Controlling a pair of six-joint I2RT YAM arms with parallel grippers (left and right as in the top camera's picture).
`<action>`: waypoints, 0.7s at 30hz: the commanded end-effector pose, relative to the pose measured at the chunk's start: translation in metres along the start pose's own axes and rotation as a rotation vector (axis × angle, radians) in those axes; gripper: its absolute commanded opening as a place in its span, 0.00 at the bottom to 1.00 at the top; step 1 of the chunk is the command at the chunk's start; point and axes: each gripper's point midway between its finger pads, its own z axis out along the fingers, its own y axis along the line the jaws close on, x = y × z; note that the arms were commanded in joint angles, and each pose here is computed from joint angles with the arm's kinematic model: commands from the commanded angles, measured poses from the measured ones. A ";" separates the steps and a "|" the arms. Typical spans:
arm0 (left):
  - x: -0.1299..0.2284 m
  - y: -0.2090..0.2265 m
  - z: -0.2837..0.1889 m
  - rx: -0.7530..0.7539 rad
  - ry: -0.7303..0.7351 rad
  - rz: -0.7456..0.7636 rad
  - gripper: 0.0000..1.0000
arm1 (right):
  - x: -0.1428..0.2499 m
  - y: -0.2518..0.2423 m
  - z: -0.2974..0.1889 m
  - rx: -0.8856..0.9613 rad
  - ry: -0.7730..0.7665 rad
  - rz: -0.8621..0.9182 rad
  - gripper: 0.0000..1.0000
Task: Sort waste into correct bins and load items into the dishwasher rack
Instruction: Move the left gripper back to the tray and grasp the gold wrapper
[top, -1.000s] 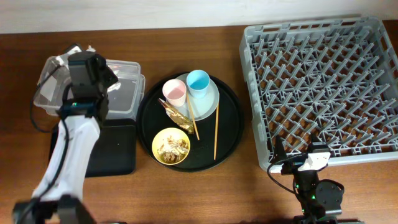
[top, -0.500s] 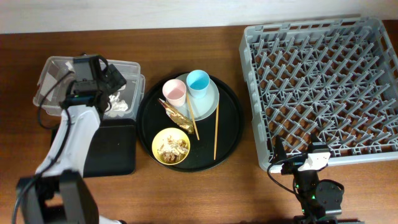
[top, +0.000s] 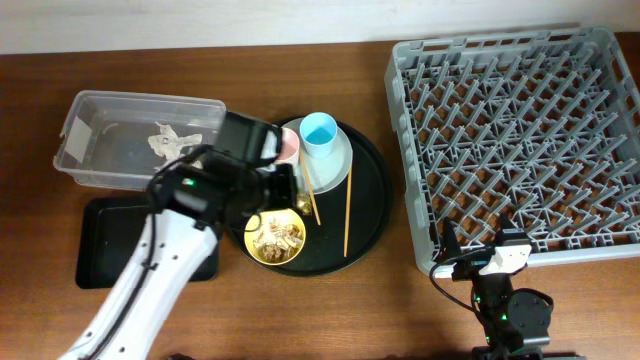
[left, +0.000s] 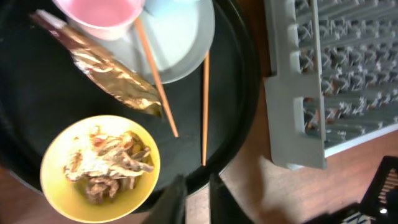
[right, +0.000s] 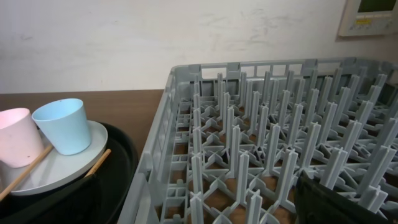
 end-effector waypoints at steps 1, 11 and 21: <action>0.004 0.007 0.022 -0.154 -0.013 0.016 0.50 | 0.002 -0.003 0.000 0.017 0.004 0.004 0.98; -0.016 0.060 0.093 -0.437 -0.062 -0.101 0.51 | 0.002 -0.003 0.000 0.017 0.004 0.004 0.98; -0.009 0.099 0.125 -0.523 -0.024 -0.278 0.47 | 0.002 -0.003 0.000 0.017 0.004 0.004 0.98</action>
